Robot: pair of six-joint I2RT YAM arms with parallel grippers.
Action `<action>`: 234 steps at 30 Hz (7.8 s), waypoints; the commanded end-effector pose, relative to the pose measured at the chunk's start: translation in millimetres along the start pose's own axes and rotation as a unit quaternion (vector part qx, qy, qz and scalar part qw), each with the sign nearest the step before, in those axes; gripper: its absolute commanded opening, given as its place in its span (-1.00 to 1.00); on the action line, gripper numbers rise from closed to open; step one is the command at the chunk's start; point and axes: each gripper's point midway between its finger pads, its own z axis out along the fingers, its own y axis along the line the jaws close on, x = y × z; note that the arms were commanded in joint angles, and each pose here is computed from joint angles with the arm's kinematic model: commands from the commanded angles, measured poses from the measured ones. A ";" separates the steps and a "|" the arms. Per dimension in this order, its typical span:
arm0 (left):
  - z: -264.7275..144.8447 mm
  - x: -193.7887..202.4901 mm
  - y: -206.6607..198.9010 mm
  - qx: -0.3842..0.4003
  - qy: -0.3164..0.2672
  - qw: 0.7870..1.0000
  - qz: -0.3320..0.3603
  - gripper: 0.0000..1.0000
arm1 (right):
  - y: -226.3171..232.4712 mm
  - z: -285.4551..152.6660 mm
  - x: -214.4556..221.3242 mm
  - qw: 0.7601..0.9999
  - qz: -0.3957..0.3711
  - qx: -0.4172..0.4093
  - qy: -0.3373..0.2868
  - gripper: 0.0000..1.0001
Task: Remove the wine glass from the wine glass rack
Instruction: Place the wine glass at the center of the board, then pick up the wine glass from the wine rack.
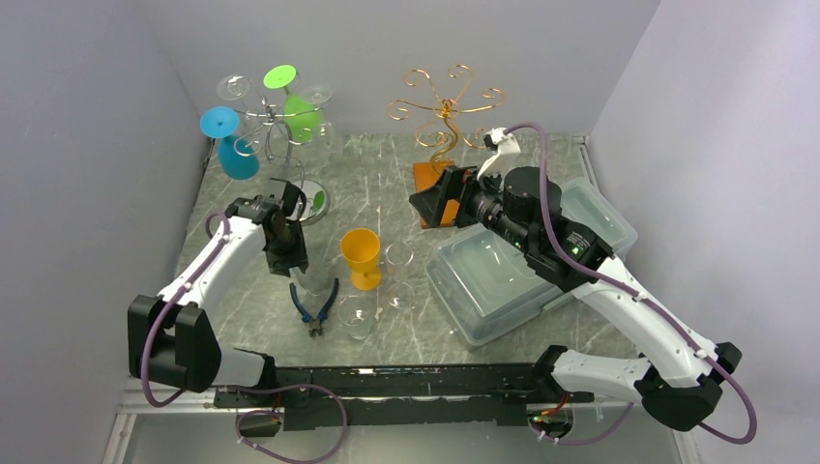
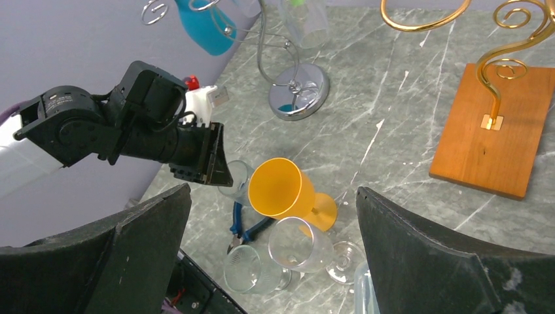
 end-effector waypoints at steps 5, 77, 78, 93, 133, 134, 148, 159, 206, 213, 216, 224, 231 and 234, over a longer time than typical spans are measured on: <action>-46.7 -34.8 -0.7 0.015 -0.093 0.996 -0.002 0.13 | 8.1 -4.8 -13.4 1.000 0.006 -0.014 -0.020 0.99; -191.8 -302.1 58.7 -0.023 -0.387 0.913 -0.126 0.92 | 8.7 5.9 -10.0 1.000 0.002 -0.005 0.001 0.99; -191.6 -302.6 58.6 -0.021 -0.387 0.913 -0.127 0.89 | 9.2 5.6 -10.1 1.000 0.002 -0.006 0.001 0.99; -203.6 -301.9 56.0 -0.006 -0.398 0.908 -0.134 0.15 | 7.8 3.2 -9.3 1.000 0.006 -0.005 -0.002 0.99; -227.2 -312.9 71.9 -0.028 -0.446 0.872 -0.199 -0.12 | 5.9 5.1 -6.6 1.000 0.006 -0.001 0.002 0.99; -226.4 -314.6 70.7 -0.026 -0.446 0.873 -0.197 -0.12 | 6.0 4.8 -7.1 1.000 0.006 -0.001 0.001 0.99; -211.4 -323.2 51.8 0.011 -0.428 0.888 -0.165 -0.15 | 5.6 4.5 -8.1 1.000 0.005 0.001 0.001 0.99; -214.8 -321.8 72.6 -0.033 -0.446 0.871 -0.204 -0.15 | 5.5 3.3 -9.2 1.000 0.004 0.002 0.001 0.99; -217.0 -301.5 37.2 0.048 -0.437 0.887 -0.141 -0.18 | 7.6 3.1 -3.9 1.000 0.015 -0.008 0.004 0.99; -226.0 -308.9 39.3 0.043 -0.449 0.880 -0.147 -0.17 | 6.7 1.7 -4.4 1.000 0.015 -0.005 0.002 0.99; -230.4 -310.7 39.9 0.041 -0.453 0.878 -0.147 -0.17 | 6.7 1.6 -4.9 1.000 0.015 -0.005 0.002 0.99; -230.7 -310.0 37.9 0.044 -0.445 0.883 -0.144 -0.18 | 6.6 3.5 -3.9 1.000 0.015 -0.005 0.003 0.99; -224.4 -295.9 39.1 0.041 -0.423 0.893 -0.146 -0.19 | 7.5 4.4 -3.1 1.000 0.015 -0.007 0.005 0.99; -225.6 -289.4 37.8 0.046 -0.421 0.895 -0.143 -0.19 | 8.2 4.5 -3.2 1.000 0.016 -0.009 0.006 0.99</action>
